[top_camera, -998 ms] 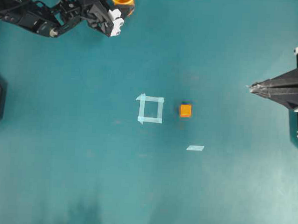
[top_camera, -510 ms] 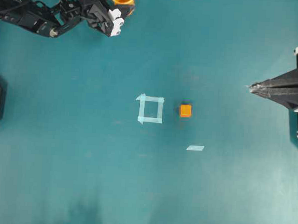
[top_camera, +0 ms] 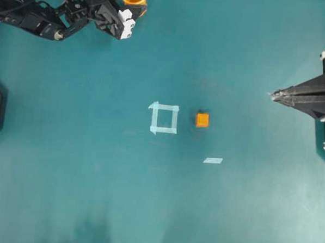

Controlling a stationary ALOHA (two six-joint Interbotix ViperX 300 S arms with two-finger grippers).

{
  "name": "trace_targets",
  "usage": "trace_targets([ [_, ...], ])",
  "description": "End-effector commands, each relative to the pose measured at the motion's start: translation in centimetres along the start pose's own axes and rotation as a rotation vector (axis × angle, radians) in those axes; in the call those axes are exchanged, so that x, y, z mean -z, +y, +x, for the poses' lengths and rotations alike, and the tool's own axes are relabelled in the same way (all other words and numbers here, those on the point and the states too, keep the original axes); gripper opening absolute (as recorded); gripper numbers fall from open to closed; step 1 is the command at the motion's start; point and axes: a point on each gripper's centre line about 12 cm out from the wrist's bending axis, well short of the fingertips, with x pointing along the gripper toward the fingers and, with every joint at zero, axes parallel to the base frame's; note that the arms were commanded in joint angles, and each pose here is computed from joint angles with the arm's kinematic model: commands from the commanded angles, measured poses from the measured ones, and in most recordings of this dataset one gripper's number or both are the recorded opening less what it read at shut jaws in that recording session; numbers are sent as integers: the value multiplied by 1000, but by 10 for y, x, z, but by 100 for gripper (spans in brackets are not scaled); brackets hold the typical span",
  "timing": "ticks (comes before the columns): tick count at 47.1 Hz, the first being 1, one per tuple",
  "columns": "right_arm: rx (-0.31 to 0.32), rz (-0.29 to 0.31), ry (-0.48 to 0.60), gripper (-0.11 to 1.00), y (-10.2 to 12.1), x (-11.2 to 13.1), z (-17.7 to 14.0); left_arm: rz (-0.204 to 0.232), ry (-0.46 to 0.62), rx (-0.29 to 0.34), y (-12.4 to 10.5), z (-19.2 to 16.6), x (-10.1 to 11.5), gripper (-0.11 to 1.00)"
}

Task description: Move the cup backward with left arm.

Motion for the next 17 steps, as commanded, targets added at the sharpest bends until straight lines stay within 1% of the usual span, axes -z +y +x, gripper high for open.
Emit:
trace_targets([
  [1,-1,-2,-28,-1,0,-12,3,-1,-43,0,0,2,-13,63],
  [17,-1,-2,-29,-1,0,-12,3,-2,-41,-1,0,2,-12,63],
])
